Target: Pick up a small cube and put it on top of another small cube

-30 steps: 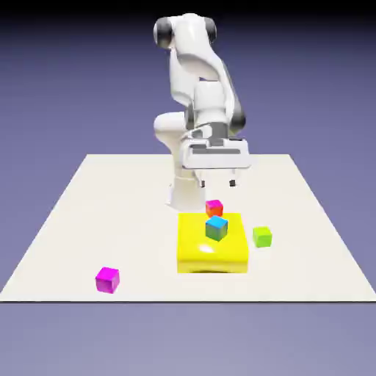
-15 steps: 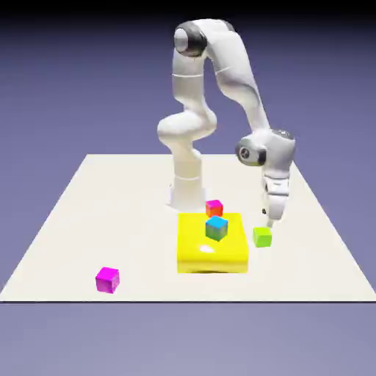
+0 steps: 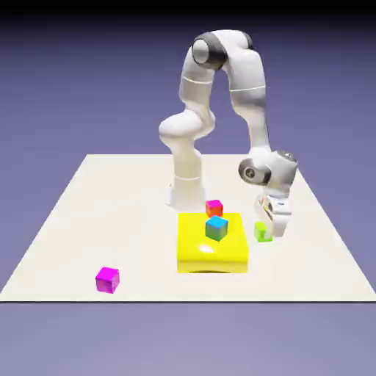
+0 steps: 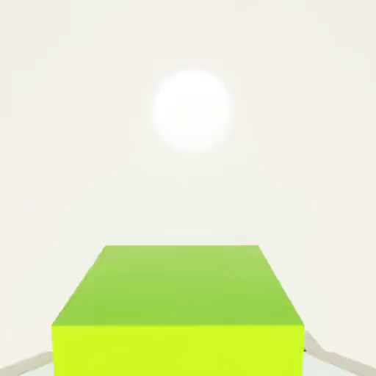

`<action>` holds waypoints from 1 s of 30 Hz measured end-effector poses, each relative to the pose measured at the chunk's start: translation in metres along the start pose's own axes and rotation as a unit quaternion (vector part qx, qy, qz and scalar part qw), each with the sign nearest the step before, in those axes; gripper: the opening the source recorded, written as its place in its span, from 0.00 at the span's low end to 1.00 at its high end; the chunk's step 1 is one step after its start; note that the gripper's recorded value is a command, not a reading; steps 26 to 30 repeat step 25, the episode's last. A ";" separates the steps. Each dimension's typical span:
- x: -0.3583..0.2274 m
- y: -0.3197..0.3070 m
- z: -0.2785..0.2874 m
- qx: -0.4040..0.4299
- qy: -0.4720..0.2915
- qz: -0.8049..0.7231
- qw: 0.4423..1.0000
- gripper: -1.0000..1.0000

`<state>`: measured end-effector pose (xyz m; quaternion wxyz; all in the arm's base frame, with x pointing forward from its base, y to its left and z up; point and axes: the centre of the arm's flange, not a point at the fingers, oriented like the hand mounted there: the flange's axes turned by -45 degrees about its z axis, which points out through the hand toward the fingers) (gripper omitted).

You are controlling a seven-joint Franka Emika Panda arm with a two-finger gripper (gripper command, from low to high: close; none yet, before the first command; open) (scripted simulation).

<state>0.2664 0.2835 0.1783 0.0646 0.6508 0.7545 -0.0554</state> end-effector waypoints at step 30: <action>-0.205 0.070 -0.059 0.066 0.000 0.384 0.921 1.00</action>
